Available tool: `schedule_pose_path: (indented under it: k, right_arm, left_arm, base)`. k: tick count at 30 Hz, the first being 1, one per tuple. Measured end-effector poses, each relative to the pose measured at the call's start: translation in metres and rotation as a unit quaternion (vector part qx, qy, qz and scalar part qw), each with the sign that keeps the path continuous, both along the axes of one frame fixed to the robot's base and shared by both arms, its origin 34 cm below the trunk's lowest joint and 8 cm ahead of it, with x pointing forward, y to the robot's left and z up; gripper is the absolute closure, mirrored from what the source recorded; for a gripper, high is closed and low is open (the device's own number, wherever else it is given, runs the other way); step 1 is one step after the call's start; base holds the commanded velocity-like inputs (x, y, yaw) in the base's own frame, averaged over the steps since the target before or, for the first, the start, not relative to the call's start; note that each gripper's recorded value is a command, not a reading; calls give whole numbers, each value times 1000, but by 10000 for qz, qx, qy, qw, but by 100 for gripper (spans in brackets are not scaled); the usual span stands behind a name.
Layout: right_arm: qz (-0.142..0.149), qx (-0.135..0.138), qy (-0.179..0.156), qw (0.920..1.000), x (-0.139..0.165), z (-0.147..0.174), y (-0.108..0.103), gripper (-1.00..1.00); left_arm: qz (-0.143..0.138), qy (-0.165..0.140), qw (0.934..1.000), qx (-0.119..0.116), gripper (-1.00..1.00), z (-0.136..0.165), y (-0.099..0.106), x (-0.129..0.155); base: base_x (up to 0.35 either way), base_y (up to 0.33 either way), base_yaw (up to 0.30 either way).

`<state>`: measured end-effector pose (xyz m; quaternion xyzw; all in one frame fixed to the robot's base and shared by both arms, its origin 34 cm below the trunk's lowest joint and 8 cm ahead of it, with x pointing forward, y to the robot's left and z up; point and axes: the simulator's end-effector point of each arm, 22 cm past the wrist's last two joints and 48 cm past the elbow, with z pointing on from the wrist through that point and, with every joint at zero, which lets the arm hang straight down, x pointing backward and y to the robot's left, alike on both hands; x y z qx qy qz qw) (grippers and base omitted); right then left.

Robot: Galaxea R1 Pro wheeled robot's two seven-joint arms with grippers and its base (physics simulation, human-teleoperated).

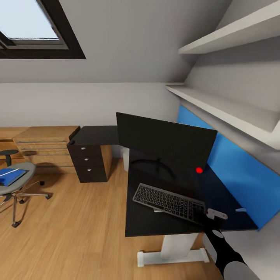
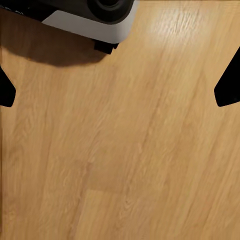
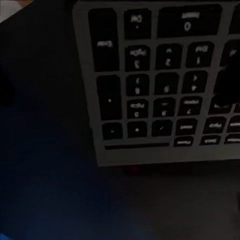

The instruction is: In the bedroom, organize the workspace by keeping the computer under the desk, ensuring the monitor is on the desk, placing the keyboard on the desk next to the monitor, placing the mouse on the desk next to the keyboard, moving the folder from the swivel chair onto the desk next to the mouse, stacking the notebook on top of the folder with the pen on top of the notebook, and positioning the swivel chair next to the desk.

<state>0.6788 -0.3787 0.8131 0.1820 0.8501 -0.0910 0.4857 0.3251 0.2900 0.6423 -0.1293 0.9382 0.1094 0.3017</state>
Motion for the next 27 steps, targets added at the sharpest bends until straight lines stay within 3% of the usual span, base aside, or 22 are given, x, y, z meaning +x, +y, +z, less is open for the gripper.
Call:
schedule_pose_path:
  k: [16,27]
  right_arm:
    - [-75,-120,32,9999,-3,2,-23,-100]
    - [-170,478,167,9986,-8,-12,-11,-100]
  left_arm:
    - [166,-30,9998,116,-100,2,28,1]
    - [661,-228,9974,157,-100,10,53,10]
  base:
    - [275,-120,0]
    - [15,-6,0]
